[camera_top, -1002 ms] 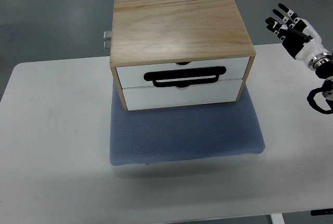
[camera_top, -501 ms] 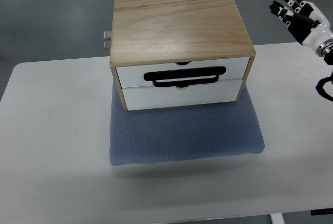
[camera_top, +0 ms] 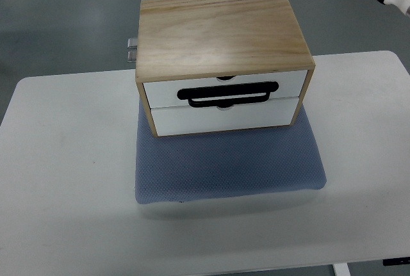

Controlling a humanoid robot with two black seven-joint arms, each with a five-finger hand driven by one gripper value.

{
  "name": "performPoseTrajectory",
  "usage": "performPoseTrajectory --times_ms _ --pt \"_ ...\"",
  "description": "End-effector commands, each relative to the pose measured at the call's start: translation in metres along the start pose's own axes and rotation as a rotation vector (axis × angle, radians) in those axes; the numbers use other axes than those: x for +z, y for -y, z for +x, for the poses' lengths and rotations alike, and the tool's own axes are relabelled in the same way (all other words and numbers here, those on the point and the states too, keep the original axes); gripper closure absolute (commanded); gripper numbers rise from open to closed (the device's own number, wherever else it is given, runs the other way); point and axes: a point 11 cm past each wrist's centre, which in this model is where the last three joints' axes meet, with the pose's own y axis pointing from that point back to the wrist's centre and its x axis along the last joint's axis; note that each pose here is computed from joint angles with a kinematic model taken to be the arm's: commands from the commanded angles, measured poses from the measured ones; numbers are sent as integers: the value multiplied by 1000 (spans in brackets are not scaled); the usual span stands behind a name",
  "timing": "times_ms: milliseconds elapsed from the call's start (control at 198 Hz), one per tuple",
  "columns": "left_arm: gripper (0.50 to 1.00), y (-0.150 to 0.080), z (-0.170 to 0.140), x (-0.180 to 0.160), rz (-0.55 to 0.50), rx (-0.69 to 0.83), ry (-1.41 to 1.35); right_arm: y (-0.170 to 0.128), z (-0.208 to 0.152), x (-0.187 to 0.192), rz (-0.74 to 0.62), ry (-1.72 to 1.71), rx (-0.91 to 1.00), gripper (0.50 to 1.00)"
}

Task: Open wood drawer with right hand

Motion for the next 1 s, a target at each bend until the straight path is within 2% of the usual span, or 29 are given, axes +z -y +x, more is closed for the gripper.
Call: performPoseTrajectory --times_ms 0,278,440,602,835,997 --pt "500 0 0 0 0 0 0 5 -8 -19 14 -44 -64 566" --pt "500 0 0 0 0 0 0 13 -38 -39 -73 -161 -296 566" --pt "500 0 0 0 1 0 0 11 -70 -47 -148 -205 -500 566" --pt "500 0 0 0 0 0 0 8 -104 -54 -211 -287 -622 566" --pt "500 0 0 0 0 0 0 -5 -173 -39 -327 -447 -873 566" --pt "500 0 0 0 0 0 0 -5 -201 -13 -420 -566 -907 566"
